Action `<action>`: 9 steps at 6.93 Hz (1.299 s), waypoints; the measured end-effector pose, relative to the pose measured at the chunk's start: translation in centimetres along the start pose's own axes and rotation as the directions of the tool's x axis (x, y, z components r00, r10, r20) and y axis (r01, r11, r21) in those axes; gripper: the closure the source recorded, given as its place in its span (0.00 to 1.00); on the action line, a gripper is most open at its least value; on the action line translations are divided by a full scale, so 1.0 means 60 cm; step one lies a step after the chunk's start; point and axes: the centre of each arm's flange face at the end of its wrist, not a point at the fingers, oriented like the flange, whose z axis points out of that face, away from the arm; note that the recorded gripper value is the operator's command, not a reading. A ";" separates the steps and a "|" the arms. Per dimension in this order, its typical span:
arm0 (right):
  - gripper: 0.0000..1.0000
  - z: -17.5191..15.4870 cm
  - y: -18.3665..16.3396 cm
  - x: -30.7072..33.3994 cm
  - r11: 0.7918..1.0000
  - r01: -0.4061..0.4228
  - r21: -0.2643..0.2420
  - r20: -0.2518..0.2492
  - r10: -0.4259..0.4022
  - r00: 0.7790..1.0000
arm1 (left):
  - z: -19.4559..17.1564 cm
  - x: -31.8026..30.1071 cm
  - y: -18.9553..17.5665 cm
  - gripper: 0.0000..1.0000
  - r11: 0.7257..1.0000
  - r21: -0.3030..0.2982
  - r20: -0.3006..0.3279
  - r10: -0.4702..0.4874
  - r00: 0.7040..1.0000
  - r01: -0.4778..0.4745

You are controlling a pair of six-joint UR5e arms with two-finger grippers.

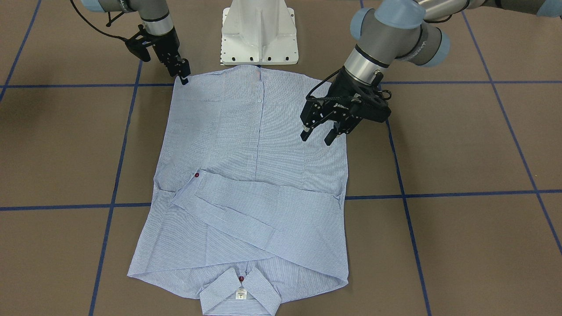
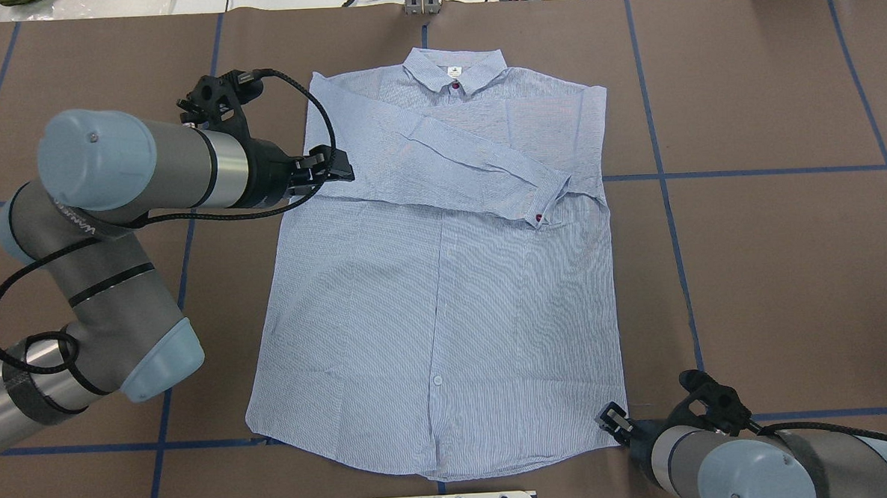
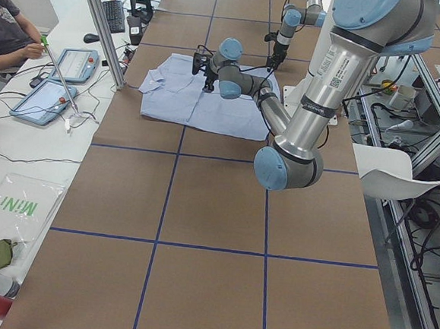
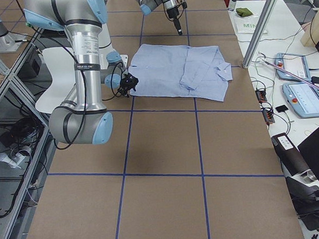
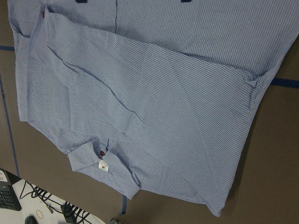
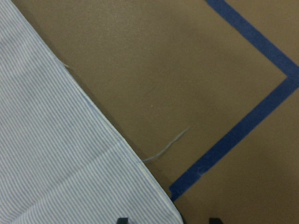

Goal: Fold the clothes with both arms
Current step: 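Release and withdraw the left gripper while the right gripper moves to the hem corner, then lower both grippers onto the hem corners nearest the robot and grasp them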

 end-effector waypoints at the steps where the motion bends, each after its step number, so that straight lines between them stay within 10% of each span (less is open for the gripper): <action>1: 1.00 0.000 -0.001 -0.001 1.000 -0.009 0.004 0.005 0.009 1.000 | 0.000 -0.002 0.000 0.27 1.000 0.000 0.002 -0.001 1.000 0.001; 9: 1.00 -0.033 -0.050 0.026 0.999 -0.021 0.026 -0.009 0.021 1.000 | -0.031 -0.131 0.116 0.27 0.986 -0.063 0.098 -0.149 0.984 0.155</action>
